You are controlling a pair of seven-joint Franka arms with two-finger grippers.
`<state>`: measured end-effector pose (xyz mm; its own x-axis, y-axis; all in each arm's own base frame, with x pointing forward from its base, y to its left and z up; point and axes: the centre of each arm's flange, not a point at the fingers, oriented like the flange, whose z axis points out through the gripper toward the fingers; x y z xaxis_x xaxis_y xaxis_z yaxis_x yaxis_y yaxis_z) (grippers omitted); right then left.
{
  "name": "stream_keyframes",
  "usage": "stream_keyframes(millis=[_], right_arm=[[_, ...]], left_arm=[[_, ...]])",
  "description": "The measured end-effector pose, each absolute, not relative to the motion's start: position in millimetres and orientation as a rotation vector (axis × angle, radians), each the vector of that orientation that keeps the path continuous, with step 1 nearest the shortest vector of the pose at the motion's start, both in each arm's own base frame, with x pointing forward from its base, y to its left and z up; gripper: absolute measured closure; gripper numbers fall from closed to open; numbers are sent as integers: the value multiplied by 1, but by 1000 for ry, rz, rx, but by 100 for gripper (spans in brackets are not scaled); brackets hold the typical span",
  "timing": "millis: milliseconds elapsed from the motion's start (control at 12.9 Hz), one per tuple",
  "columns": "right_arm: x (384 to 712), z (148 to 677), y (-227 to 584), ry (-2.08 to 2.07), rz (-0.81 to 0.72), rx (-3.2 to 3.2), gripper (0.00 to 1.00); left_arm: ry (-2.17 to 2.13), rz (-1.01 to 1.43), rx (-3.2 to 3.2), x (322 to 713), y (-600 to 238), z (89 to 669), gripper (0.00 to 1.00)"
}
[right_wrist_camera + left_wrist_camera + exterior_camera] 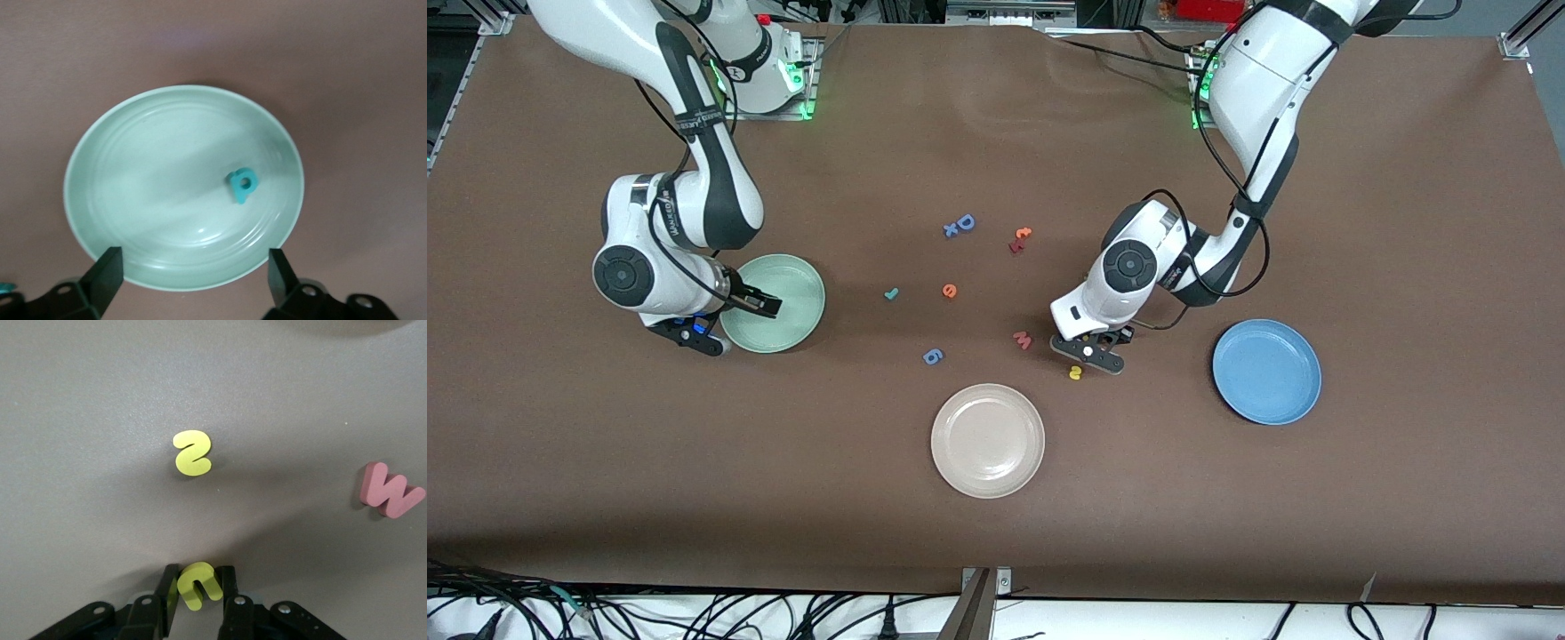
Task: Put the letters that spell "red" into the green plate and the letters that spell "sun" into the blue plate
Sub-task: 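Carry the u to the blue plate while the right gripper reaches cyan r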
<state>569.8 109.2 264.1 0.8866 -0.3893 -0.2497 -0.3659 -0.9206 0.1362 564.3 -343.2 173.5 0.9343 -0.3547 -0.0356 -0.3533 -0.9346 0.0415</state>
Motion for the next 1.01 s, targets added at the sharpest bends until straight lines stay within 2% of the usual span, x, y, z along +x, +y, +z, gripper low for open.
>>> stream_keyframes(millis=[233, 466, 699, 1010], right_arm=[[566, 267, 128, -624, -419, 2964, 0], [559, 266, 154, -675, -424, 2949, 0], [549, 265, 189, -735, -429, 2932, 0], [532, 262, 241, -831, -407, 2917, 0]], left_arm=[[-550, -95, 3072, 569, -338, 179, 69], [-530, -113, 3102, 584, -326, 217, 69], [-587, -121, 3104, 606, -279, 250, 69], [-670, -162, 3082, 633, -199, 253, 69]])
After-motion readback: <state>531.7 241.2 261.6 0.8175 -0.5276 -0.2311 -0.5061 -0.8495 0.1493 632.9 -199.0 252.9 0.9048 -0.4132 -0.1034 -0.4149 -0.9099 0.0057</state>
